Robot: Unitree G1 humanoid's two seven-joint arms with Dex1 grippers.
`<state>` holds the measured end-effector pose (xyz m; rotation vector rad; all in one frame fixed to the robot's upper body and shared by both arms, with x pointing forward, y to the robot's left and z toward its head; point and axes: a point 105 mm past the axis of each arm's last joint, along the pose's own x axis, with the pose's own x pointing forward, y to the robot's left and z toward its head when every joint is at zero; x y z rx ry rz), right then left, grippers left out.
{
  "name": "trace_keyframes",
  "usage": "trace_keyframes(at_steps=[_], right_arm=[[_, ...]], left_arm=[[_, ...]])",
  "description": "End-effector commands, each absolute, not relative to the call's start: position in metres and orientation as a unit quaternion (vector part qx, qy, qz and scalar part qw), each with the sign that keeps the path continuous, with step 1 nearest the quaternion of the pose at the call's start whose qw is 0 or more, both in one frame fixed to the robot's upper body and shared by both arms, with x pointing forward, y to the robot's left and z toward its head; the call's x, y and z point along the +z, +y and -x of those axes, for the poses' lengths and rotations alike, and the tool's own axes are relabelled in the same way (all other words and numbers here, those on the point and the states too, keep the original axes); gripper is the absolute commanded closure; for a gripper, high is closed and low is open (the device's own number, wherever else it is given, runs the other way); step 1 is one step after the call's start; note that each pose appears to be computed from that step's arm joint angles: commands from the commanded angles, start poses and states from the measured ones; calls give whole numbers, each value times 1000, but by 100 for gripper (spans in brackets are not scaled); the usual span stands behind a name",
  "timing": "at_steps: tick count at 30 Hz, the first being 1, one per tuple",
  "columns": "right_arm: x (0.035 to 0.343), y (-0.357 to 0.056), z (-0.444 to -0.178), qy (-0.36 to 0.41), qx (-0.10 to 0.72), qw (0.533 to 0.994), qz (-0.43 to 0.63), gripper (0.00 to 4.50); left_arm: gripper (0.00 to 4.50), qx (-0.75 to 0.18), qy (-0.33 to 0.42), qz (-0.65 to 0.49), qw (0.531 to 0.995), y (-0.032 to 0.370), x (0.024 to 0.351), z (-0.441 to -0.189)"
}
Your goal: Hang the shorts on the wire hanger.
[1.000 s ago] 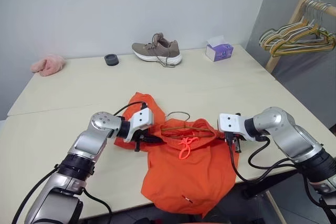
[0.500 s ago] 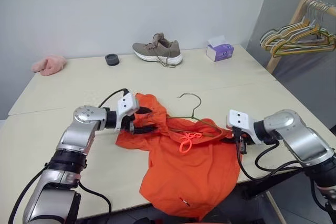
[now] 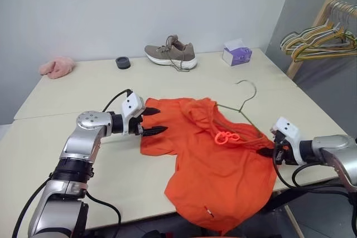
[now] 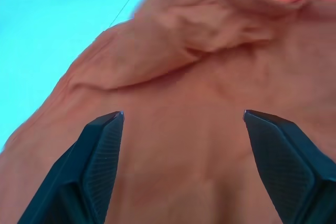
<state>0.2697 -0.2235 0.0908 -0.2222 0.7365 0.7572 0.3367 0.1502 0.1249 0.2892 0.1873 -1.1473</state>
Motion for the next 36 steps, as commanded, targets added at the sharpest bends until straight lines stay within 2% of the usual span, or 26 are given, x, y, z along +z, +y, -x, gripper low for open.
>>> trace_keyframes(at_steps=[1,8,12,16,26,30,36], right_arm=[[112,-247,-270,319,293,899,60,450],[114,-305,-258,333,153,930,19,450],[117,-328,-253,330,88,940,7,450],[127,-358,-254,309,5,951,6,450],[186,-431,-268,195,-202,959,25,450],[205,-443,-271,165,-247,954,27,450],[224,-450,-275,119,-332,936,-2,450]], left_arm=[[66,-603,54,-98,790,114,147,-319],[66,-655,34,-70,752,74,162,-306],[2,-662,17,-70,746,57,169,-307],[2,-649,-25,-105,754,42,175,-312],[2,-636,-92,-112,758,9,197,-319],[2,-640,-100,-110,754,1,202,-318],[2,-669,-121,-109,725,-24,210,-304]])
